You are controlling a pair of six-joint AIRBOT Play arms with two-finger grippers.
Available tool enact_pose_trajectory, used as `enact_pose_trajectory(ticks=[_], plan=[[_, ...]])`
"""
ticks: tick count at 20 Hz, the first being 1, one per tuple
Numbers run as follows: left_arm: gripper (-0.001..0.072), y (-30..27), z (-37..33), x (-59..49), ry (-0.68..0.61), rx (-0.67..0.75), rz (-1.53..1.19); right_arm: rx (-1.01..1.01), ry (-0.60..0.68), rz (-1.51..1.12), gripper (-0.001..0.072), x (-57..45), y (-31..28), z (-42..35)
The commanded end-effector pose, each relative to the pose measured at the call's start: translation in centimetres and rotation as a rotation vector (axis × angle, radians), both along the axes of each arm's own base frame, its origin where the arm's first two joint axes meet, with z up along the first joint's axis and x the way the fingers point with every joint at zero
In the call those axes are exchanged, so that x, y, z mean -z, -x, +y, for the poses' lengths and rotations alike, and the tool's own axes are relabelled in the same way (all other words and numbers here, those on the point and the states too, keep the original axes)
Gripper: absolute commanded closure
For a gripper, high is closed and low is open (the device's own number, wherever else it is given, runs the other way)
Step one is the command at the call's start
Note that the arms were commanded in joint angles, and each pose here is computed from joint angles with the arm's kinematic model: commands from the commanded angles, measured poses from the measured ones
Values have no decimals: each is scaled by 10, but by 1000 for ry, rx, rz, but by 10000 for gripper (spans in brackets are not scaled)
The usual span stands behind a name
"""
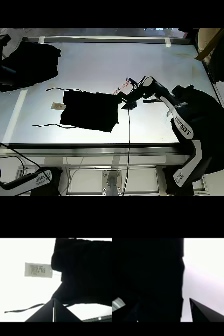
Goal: Fold the clothes and pants, and hang the long-sleeved shirts on hangers.
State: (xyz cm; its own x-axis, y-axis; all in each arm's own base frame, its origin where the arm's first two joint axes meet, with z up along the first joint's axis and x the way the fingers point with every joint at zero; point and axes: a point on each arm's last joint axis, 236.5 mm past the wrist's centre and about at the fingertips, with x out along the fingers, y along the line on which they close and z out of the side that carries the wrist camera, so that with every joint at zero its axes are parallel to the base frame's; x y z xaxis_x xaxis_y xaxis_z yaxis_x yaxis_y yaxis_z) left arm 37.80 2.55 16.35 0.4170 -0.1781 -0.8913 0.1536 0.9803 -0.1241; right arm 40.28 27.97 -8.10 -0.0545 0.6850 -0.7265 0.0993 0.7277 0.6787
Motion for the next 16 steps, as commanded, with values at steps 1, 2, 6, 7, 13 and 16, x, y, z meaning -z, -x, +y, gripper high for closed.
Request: enact_pose_trajectory(ticks=[1,2,6,7,13,16], plan=[[694,-1,-4,-1,18,6,-3,82,-112,24,4,11,-2,37],[694,-1,-5,-1,22,7,-4,74,-107,17,8,15,2,47],[694,-1,-5,-1,24,8,-5,-3,-102,10,20,16,29,81],[693,-1,-5,-1,24,8,-5,-20,-98,8,103,17,34,85],[694,0,-6,-1,24,10,-1,-37,-131,-29,702,-11,18,76],[694,0,-6,-1,24,9,-1,-41,-155,-123,702,-78,-16,28]])
